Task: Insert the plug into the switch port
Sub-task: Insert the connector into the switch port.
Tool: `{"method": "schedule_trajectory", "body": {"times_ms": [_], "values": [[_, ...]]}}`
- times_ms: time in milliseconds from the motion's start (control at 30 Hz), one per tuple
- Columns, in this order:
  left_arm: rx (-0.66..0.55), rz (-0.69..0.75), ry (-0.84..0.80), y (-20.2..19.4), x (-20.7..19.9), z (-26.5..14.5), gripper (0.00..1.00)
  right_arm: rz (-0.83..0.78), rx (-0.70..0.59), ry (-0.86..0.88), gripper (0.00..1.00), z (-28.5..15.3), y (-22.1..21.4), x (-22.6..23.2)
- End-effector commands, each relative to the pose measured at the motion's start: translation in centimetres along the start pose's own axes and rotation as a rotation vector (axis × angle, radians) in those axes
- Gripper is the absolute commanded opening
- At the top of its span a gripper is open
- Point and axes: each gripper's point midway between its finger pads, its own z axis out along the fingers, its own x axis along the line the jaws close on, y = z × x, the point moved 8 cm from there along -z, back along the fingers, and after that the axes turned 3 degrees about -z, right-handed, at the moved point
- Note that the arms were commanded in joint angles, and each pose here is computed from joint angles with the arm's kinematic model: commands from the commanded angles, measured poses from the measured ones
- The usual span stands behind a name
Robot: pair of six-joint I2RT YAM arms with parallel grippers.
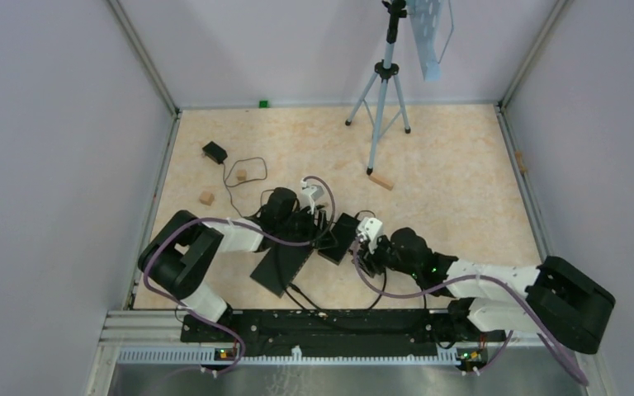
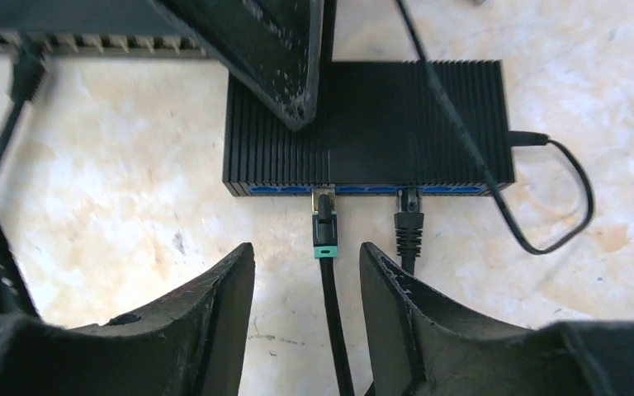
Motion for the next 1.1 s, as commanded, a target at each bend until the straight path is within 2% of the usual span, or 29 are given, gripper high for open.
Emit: {"method": "schedule_trajectory", "body": {"times_ms": [0, 133, 267, 400, 467, 500, 533, 567, 600, 667, 733, 867, 1067], "values": [[0.006, -0.053, 0.039, 1.1, 0.4, -0.8, 0.66, 0.158, -0.06, -0.048, 0.5, -1.1, 4.0, -0.1], [-0.025, -0.059, 0.062, 2.5, 0.4, -1.5, 0.75, 0.381, -0.032, -0.162, 0.62, -1.8, 6.7, -0.7], [-0.036, -0.05, 0.071, 3.1, 0.5, -2.0, 0.79, 0.39, 0.083, -0.164, 0.72, -1.7, 7.2, -0.7], [-0.035, -0.048, 0.044, 3.2, 0.3, -2.3, 0.81, 0.358, 0.104, -0.104, 0.79, -0.4, 7.3, -0.4], [-0.034, -0.045, 0.027, 3.2, 0.0, -2.5, 0.82, 0.382, 0.142, -0.137, 0.74, 0.0, 6.9, -0.6], [-0.035, -0.04, 0.019, 3.3, -0.2, -2.6, 0.82, 0.396, 0.151, -0.168, 0.65, 0.4, 6.8, -0.9], [-0.039, -0.037, 0.017, 3.4, -0.4, -2.8, 0.83, 0.396, 0.161, -0.181, 0.51, 0.7, 6.7, -1.0], [-0.047, -0.031, 0.018, 3.5, -0.5, -3.0, 0.83, 0.385, 0.174, -0.187, 0.43, 0.9, 6.5, -1.1], [-0.057, -0.026, 0.02, 3.6, -0.7, -3.3, 0.84, 0.374, 0.186, -0.193, 0.41, 1.1, 6.1, -1.2], [-0.08, -0.021, 0.038, 3.8, -0.9, -3.7, 0.9, 0.357, 0.179, -0.202, 0.42, 1.3, 5.4, -1.2], [-0.103, -0.013, 0.054, 4.0, -1.1, -4.2, 0.98, 0.326, 0.135, -0.193, 0.49, 1.4, 4.6, -1.2], [-0.143, -0.03, 0.132, 4.3, -0.8, -4.9, 0.99, 0.256, 0.095, -0.186, 0.52, 1.6, 3.6, -1.3], [-0.242, -0.033, 0.18, 5.0, -1.3, -6.1, 0.99, 0.159, 0.115, -0.173, 0.56, 2.4, 2.7, -1.7]]}}
